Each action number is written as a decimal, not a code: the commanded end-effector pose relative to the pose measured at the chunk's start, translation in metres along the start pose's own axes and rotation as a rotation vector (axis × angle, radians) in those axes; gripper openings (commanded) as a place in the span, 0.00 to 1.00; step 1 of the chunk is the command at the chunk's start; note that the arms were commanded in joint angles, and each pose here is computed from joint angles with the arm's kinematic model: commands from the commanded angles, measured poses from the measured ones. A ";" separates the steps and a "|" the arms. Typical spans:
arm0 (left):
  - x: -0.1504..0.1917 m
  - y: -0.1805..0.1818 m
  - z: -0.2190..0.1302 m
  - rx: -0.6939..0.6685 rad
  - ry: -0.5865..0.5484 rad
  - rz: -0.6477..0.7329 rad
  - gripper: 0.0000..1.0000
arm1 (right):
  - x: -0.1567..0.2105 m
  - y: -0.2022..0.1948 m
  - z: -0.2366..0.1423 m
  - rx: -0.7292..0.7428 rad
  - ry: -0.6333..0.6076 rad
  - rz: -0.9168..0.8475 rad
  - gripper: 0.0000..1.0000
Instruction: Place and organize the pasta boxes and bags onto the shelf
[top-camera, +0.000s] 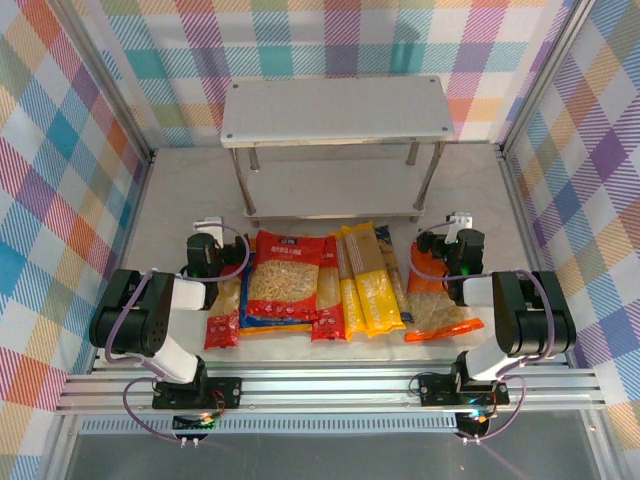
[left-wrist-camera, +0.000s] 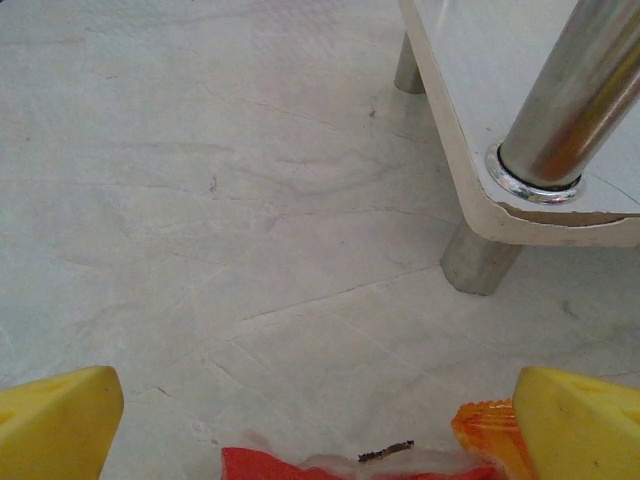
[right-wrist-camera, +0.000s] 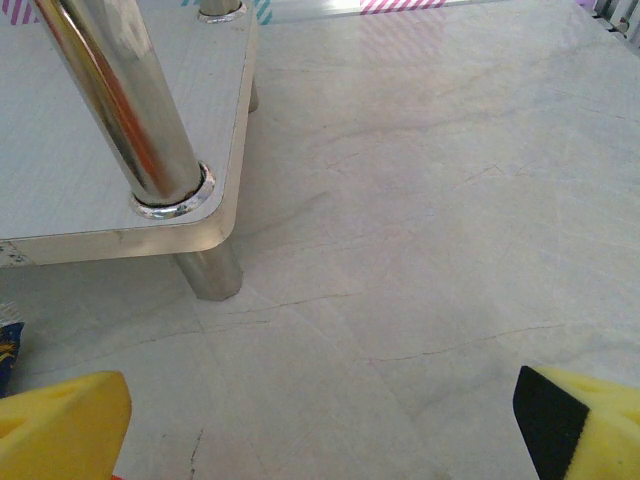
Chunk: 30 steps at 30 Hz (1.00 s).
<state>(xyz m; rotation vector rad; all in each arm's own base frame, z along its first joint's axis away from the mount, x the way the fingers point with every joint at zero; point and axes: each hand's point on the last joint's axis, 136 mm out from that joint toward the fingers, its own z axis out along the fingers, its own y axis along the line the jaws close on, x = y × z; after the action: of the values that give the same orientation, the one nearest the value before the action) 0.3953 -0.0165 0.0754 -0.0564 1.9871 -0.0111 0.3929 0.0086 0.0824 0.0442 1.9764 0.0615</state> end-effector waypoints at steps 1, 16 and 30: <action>-0.007 0.000 0.003 0.011 -0.015 -0.006 1.00 | -0.010 0.004 0.001 -0.017 -0.028 -0.009 0.99; -0.007 0.000 0.003 0.013 -0.012 -0.007 1.00 | -0.010 0.005 0.001 -0.020 -0.025 -0.009 0.99; -0.052 -0.022 -0.007 0.150 0.094 -0.007 0.83 | -0.077 0.004 -0.031 -0.009 0.075 0.024 0.83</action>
<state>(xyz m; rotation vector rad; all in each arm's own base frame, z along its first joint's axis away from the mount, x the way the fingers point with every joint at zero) 0.4180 -0.0290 0.1111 0.0004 2.0402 -0.1127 0.4106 0.0031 0.1621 0.0632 1.9774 0.0556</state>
